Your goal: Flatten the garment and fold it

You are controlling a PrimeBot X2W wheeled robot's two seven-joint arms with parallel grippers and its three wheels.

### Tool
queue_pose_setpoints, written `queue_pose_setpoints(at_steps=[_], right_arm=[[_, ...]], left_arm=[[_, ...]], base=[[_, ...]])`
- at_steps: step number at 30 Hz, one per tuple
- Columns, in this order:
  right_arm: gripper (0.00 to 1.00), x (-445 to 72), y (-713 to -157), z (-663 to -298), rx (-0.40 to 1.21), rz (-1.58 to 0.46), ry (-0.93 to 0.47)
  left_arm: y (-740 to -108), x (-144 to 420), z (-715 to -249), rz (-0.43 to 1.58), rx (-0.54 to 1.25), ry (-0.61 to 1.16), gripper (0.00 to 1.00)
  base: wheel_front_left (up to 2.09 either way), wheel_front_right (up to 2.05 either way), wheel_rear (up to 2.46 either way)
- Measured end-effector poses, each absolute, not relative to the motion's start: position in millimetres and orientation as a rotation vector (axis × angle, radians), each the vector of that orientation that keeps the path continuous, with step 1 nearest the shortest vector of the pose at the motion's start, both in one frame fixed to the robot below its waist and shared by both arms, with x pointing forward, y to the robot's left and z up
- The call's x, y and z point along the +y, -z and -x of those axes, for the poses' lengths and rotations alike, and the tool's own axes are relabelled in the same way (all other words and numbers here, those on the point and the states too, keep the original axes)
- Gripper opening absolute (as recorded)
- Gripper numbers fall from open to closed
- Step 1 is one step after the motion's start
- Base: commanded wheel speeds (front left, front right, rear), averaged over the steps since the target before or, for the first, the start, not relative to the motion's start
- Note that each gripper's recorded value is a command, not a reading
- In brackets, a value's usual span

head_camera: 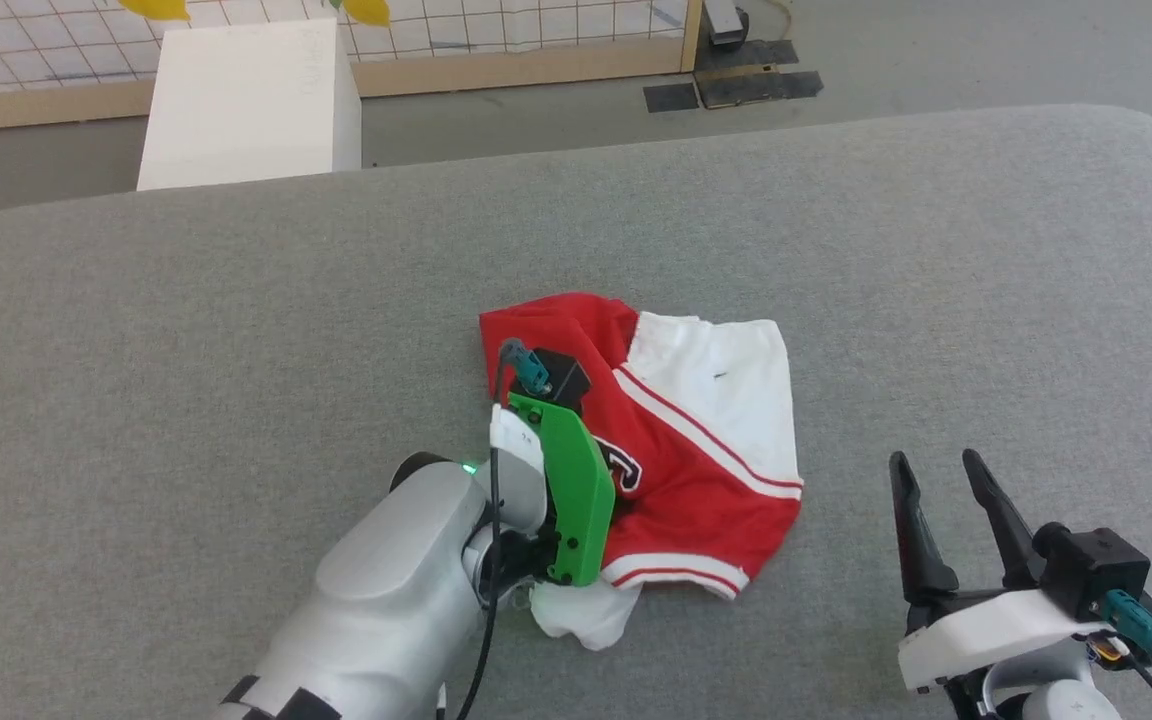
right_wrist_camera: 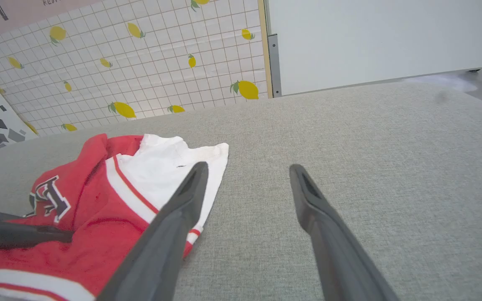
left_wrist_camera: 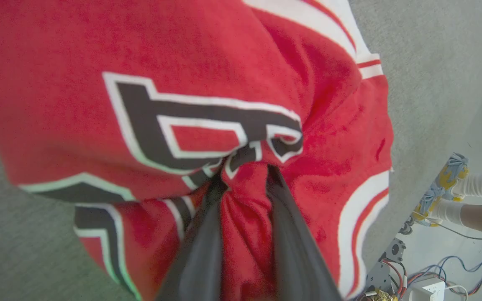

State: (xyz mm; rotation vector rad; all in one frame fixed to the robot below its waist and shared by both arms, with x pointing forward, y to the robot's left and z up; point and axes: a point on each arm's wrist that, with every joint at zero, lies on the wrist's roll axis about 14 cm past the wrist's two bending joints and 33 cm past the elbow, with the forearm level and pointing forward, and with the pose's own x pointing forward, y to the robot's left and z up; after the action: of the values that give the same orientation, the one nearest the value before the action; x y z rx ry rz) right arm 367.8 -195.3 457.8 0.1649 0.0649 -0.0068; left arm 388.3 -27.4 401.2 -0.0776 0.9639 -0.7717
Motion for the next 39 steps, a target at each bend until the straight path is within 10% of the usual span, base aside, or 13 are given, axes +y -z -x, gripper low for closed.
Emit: queue_pose_setpoints(at_steps=[1, 8, 20, 39], right_arm=[[1.0, -195, -458, -368, 0.065, -0.167, 0.005], [1.0, -186, -461, -369, 0.055, -0.187, -0.02], [1.0, -174, -481, -374, -0.004, -0.198, -0.06], [1.0, -184, -455, -390, 0.148, -0.175, -0.031]], left_arm=[[-402, -27, -388, 0.079, 0.967, 0.77, 1.0], [-453, -10, -422, 0.352, 0.803, 0.668, 1.0], [-580, 134, -463, 0.469, -0.035, 0.285, 1.0], [-522, 172, -399, 0.231, -0.078, 0.064, 1.0]], base=[[0.0, 0.0, 0.0], [0.0, 0.0, 0.0], [0.0, 0.0, 0.0], [0.0, 0.0, 0.0]])
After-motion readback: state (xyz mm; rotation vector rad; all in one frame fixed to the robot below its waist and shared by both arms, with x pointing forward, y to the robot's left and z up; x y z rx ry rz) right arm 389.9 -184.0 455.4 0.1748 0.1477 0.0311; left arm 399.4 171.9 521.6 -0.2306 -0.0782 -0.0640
